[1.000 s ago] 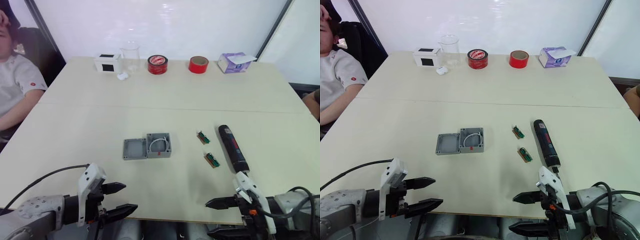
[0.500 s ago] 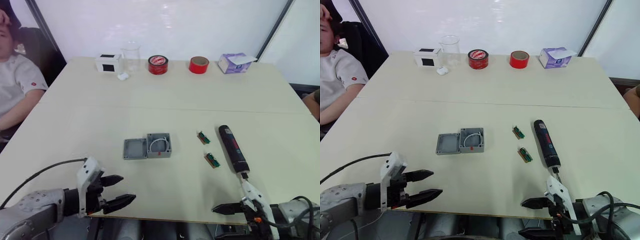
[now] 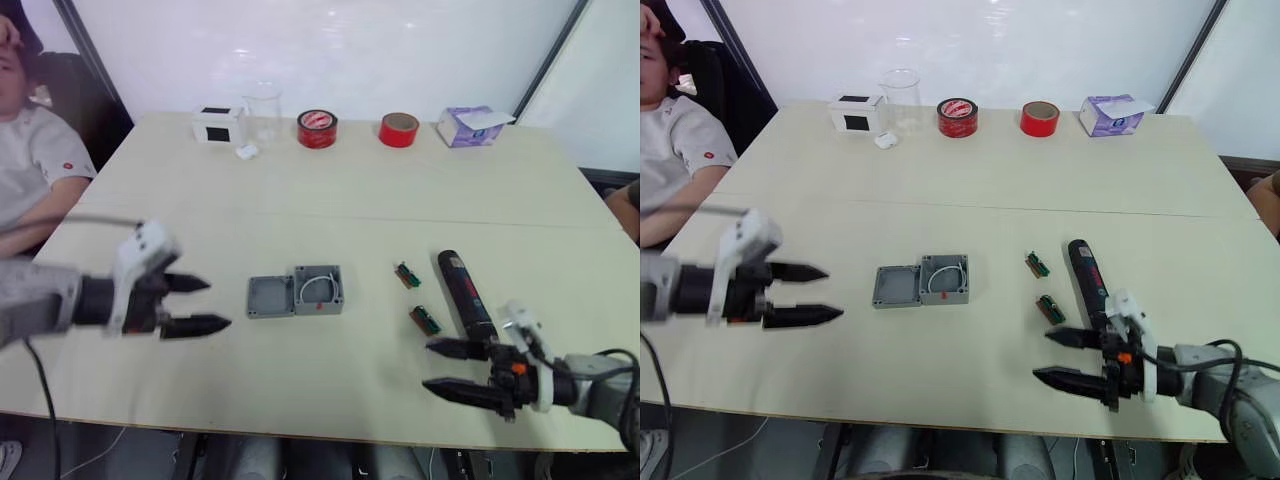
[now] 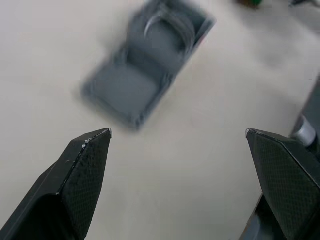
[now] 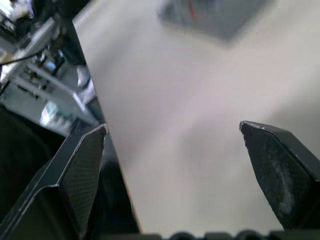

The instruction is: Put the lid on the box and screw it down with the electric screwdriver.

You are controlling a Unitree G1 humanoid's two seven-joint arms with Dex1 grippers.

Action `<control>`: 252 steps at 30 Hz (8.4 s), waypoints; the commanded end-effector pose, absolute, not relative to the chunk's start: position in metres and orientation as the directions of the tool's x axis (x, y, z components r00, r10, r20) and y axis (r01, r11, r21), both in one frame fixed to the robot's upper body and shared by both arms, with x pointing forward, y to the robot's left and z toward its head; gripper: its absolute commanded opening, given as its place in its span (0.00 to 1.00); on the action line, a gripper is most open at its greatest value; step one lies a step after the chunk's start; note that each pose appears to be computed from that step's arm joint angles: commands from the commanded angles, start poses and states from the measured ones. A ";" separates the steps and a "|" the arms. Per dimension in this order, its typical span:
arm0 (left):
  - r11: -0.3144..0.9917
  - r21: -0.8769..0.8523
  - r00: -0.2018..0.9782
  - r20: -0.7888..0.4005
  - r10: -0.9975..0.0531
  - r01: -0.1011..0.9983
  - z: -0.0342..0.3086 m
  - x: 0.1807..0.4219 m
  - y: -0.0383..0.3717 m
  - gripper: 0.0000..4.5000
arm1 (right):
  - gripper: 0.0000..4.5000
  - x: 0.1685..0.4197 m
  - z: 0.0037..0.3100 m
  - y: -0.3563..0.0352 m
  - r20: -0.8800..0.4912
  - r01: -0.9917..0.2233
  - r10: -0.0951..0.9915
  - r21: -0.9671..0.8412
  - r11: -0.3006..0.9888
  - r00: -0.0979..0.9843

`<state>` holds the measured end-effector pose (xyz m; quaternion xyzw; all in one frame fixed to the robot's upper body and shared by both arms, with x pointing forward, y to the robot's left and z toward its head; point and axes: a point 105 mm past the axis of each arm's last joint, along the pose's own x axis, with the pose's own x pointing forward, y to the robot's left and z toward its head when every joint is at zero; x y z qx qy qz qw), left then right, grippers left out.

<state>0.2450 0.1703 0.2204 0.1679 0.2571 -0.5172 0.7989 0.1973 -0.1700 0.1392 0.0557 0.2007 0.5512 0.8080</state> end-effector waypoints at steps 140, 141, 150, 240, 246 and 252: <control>0.900 -0.084 0.428 -0.858 -0.284 0.429 0.103 0.302 0.146 0.49 | 1.00 0.226 0.170 -0.079 -0.378 -0.939 0.860 -0.101 0.330 0.343; 0.902 -0.078 0.431 -0.859 -0.277 0.424 0.101 0.302 0.145 0.44 | 1.00 0.226 0.170 -0.079 -0.376 -0.938 0.860 -0.100 0.332 0.345; 0.923 -0.036 0.468 -0.854 -0.227 0.382 0.092 0.306 0.141 0.02 | 1.00 0.226 0.175 -0.087 -0.371 -0.932 0.858 -0.066 0.357 0.355; 0.456 -0.069 0.448 -0.098 -0.888 0.888 0.231 0.347 0.084 0.00 | 0.03 0.231 0.153 -0.092 -0.021 -0.131 0.742 -0.987 0.091 0.670; 0.289 0.033 0.288 -0.238 -0.928 0.957 0.208 0.326 0.061 0.00 | 0.03 0.239 0.139 -0.090 -0.045 -0.113 0.713 -0.992 0.049 0.699; 0.259 0.062 0.265 -0.289 -0.920 0.964 0.194 0.327 0.058 0.00 | 0.03 0.246 0.133 -0.083 -0.062 -0.103 0.710 -0.995 0.016 0.702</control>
